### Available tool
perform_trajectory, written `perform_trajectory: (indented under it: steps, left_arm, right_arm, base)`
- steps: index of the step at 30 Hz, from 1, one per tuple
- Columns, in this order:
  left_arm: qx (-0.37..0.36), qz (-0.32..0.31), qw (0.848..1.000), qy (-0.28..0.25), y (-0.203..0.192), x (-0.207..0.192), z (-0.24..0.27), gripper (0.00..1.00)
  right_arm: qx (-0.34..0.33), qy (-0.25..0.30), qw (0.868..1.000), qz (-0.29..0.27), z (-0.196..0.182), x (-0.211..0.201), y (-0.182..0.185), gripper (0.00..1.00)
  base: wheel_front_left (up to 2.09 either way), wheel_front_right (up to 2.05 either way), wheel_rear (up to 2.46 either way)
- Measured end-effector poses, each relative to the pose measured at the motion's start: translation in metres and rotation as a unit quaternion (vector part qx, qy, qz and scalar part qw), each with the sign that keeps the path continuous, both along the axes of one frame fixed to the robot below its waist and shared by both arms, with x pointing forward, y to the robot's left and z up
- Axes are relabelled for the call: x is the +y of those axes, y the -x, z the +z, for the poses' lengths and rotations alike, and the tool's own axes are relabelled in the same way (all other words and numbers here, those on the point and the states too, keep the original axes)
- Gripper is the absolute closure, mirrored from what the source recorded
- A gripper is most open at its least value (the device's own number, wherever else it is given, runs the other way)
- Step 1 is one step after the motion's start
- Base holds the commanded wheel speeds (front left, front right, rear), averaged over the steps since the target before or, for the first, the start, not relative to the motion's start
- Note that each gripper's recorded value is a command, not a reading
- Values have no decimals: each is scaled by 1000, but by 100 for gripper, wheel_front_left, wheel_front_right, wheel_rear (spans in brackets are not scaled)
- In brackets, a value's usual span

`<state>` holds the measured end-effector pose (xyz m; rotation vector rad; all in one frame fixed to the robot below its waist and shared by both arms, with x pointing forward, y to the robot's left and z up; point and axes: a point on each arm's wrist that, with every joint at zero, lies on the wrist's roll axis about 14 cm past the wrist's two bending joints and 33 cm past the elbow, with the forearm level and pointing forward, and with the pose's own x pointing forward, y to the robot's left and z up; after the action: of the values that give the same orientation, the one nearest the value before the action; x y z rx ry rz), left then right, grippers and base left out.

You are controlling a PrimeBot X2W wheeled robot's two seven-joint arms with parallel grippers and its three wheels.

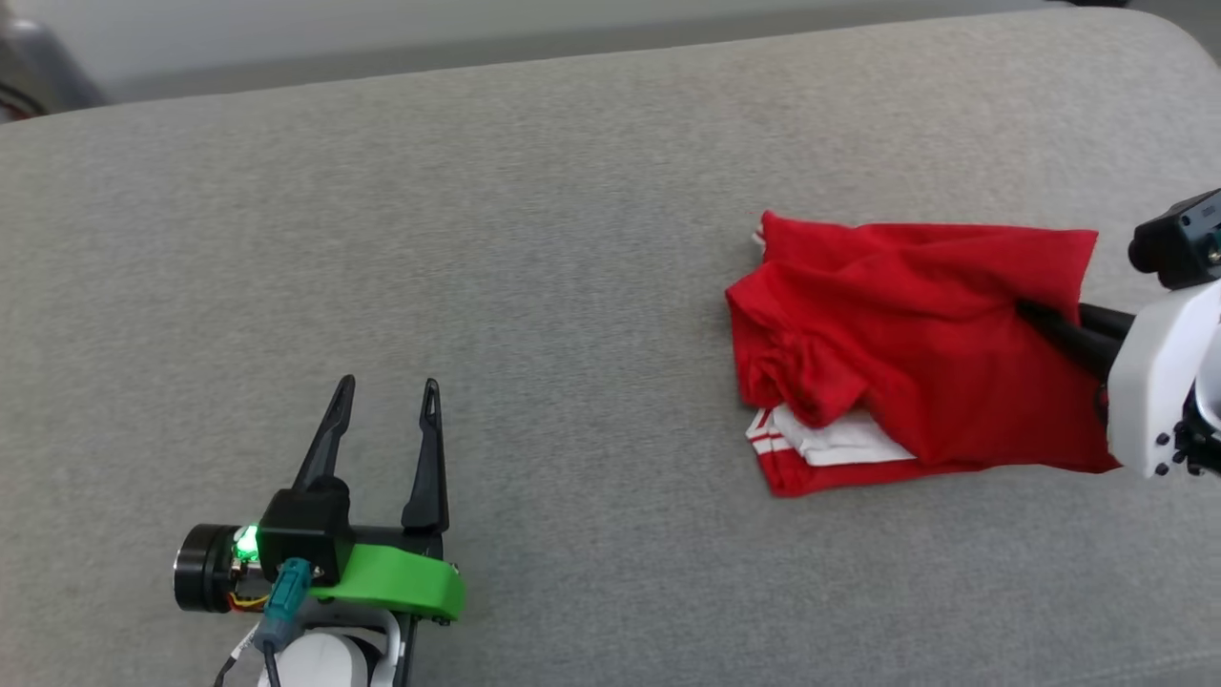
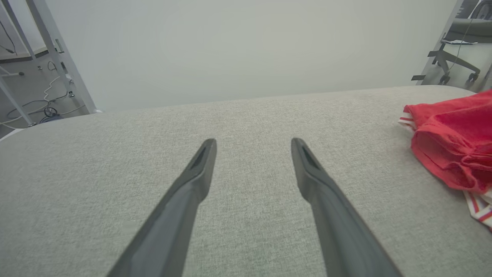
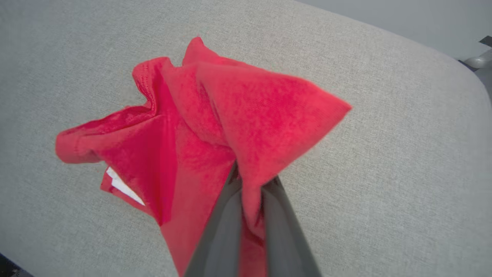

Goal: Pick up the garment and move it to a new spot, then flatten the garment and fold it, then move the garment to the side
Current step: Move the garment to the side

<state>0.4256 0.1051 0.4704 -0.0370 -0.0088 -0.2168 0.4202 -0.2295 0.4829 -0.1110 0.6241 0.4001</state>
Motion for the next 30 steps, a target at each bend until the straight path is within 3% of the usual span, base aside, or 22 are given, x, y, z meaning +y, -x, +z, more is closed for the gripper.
perform_trajectory:
  steps: [4, 5, 12, 20, 30]
  left_arm:
    - [-2, -24, 1000, 2, -10, -16, -3, 0]
    - [0, -34, 999, 4, -18, -22, -7, 0]
    - [1, -43, 999, -1, -35, -27, -21, 0]
    - [9, -45, 999, 4, -52, -26, -39, 0]
    - [32, -28, 999, -6, -56, -11, -64, 0]
  right_arm:
    - [-2, 27, 999, -33, 3, -31, 4, 100]
    - [5, 52, 997, -59, 1, -57, 2, 100]
    - [26, 111, 985, -131, -8, -124, -15, 100]
    - [52, 176, 960, -213, -23, -197, -40, 100]
    - [50, 196, 939, -279, -50, -238, -67, 100]
  base:
    - [0, 0, 0]
    - [0, 0, 0]
    - [0, 0, 0]
    - [0, 0, 0]
    - [0, 0, 0]
